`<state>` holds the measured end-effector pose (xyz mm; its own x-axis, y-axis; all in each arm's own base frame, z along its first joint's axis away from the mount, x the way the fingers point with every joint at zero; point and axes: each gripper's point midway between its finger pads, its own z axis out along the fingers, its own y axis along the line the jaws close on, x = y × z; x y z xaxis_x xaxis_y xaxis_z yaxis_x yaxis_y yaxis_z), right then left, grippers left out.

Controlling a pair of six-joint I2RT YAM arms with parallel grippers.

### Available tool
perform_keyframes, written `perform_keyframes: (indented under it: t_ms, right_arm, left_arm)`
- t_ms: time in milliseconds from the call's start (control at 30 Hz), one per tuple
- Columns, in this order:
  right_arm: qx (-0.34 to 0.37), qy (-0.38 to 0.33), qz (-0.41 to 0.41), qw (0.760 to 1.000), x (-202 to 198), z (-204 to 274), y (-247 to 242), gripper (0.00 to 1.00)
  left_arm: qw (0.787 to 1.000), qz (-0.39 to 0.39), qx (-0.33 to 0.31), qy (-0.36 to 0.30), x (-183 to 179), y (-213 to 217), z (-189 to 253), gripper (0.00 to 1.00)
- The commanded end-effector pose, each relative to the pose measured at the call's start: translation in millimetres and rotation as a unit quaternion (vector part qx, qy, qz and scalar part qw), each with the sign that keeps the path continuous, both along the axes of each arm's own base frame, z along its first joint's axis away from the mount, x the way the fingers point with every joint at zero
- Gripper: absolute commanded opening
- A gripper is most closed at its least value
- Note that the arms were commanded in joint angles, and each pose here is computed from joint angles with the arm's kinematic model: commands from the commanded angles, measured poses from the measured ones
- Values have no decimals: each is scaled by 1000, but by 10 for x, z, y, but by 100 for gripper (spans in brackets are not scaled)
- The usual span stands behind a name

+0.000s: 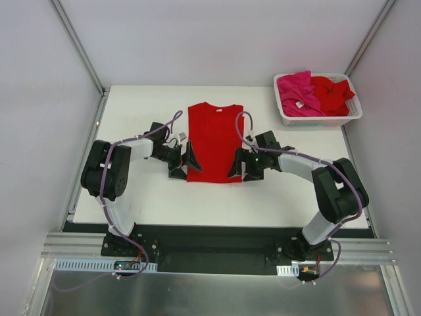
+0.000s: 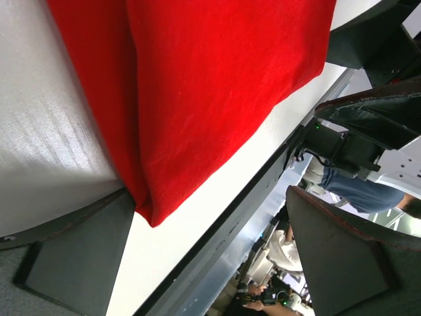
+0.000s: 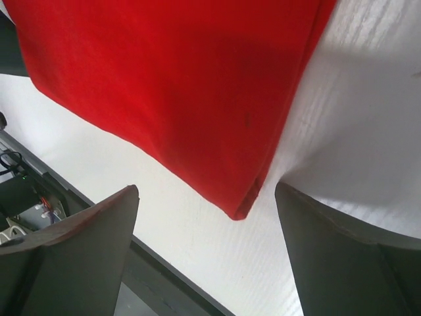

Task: Fold and stack the t-shirts

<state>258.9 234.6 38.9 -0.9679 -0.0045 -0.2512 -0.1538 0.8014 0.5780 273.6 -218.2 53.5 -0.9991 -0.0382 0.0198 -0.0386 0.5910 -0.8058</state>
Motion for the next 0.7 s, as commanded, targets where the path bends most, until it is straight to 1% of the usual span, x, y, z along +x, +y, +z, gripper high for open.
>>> perform_keyframes:
  t_ms: [0, 67, 100, 167, 200, 233, 267, 333, 500, 533, 567, 600, 633, 667]
  right_arm:
    - [0, 16, -7, 1000, -39, -144, 40, 84]
    - [2, 12, -7, 1000, -17, -139, 50, 80]
    - [1, 11, -5, 1000, -26, -141, 54, 75]
    - [-4, 8, -7, 1000, -23, -143, 45, 72]
    - [-5, 7, -7, 1000, -29, -140, 48, 65]
    - [-8, 5, -8, 1000, -31, -145, 34, 60]
    - [-8, 5, -8, 1000, -40, -145, 33, 59]
    - [-10, 6, -7, 1000, -55, -149, 34, 56]
    - [-12, 8, -6, 1000, -80, -141, 31, 54]
    - [-14, 8, -5, 1000, -92, -149, 26, 53]
    - [-16, 8, -4, 1000, -93, -146, 22, 53]
    - [-16, 5, -3, 1000, -78, -132, 30, 53]
    - [-18, 6, -3, 1000, -84, -137, 24, 52]
    - [-20, 6, -3, 1000, -85, -133, 17, 51]
  left_arm:
    - [1000, -1, -7, -4, -21, -42, -26, 99]
    - [1000, -1, -13, -2, -14, -56, -28, 99]
    - [1000, -1, -14, 0, -12, -59, -40, 99]
    - [1000, -1, -15, 2, -16, -62, -48, 98]
    - [1000, -1, -14, -1, -13, -59, -35, 99]
    - [1000, -1, -13, -2, -25, -53, -35, 99]
    - [1000, -3, -13, -5, -31, -50, -35, 97]
    - [1000, -3, -9, -8, -54, -35, -41, 99]
    - [1000, 0, 0, -6, -87, -5, -86, 99]
    - [1000, 0, 3, -8, -89, 4, -95, 84]
    - [1000, -1, 4, -10, -90, 2, -93, 71]
    - [1000, -1, 4, -11, -88, 6, -93, 60]
    - [1000, -1, 2, -11, -83, 2, -81, 48]
    - [1000, -3, 1, -11, -89, -5, -78, 46]
